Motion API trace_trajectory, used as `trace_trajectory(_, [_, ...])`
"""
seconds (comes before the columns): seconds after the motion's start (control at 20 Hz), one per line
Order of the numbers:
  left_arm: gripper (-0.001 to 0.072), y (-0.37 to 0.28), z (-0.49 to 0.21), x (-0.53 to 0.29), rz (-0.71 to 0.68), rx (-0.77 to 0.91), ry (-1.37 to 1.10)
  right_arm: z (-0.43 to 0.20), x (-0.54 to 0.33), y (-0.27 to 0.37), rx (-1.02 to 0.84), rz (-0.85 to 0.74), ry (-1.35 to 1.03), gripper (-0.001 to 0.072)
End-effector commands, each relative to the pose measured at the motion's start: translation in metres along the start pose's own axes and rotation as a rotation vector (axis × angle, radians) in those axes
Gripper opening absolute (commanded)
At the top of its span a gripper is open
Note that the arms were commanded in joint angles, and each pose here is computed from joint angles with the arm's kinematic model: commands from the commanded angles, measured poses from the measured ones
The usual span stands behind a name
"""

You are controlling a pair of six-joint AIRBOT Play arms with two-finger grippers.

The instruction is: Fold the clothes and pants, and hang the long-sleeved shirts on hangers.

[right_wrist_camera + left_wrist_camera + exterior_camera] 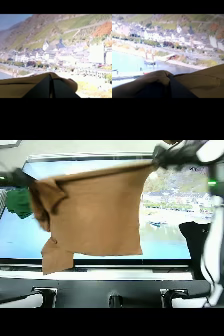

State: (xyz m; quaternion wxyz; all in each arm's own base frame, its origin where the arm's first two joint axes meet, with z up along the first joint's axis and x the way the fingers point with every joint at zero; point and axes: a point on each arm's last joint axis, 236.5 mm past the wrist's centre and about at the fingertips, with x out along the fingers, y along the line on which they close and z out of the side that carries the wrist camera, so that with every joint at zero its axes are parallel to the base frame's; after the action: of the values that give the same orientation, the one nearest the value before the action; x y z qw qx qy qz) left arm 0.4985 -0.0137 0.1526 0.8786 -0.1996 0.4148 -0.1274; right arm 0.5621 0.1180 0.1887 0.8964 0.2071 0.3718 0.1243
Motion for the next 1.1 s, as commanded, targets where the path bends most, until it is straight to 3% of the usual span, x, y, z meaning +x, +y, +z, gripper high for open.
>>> trace_trajectory(0.0, [0.0021, 0.042, -0.047, 0.125, -0.014, -0.100, 0.152, -0.053, 0.114, -0.042, 0.146, 0.020, 0.139, 0.0033])
trace_trajectory(0.25, [0.0031, 0.059, -0.091, 0.187, -0.052, -0.217, 0.256, -0.118, 0.179, -0.067, 0.293, 0.047, 0.297, 0.0034])
trace_trajectory(0.3, [0.0089, 0.061, -0.092, 0.188, -0.051, -0.219, 0.258, -0.122, 0.181, -0.068, 0.297, 0.046, 0.310, 0.0040])
trace_trajectory(0.35, [0.0228, 0.061, -0.090, 0.186, -0.051, -0.220, 0.255, -0.125, 0.181, -0.068, 0.297, 0.046, 0.321, 0.0107])
trace_trajectory(0.45, [0.0574, 0.059, -0.080, 0.174, -0.066, -0.209, 0.256, -0.132, 0.171, -0.063, 0.291, 0.053, 0.368, 0.0218])
trace_trajectory(0.5, [0.0646, 0.057, -0.071, 0.161, -0.077, -0.199, 0.254, -0.135, 0.162, -0.061, 0.271, 0.046, 0.397, 0.0286])
trace_trajectory(0.6, [0.0656, 0.058, -0.047, 0.123, -0.094, -0.147, 0.232, -0.138, 0.133, -0.059, 0.175, 0.016, 0.454, 0.0580])
trace_trajectory(0.7, [0.0657, 0.073, -0.035, 0.075, -0.067, -0.123, 0.223, -0.140, 0.095, -0.057, 0.013, -0.012, 0.515, 0.0601])
trace_trajectory(0.85, [0.0656, 0.117, -0.030, 0.008, -0.002, -0.220, 0.143, -0.144, 0.030, -0.069, -0.229, -0.093, 0.627, 0.0603])
trace_trajectory(1.05, [0.0656, 0.181, -0.093, -0.045, 0.086, -0.461, 0.111, -0.153, -0.024, -0.094, -0.056, 0.014, 0.636, 0.0602])
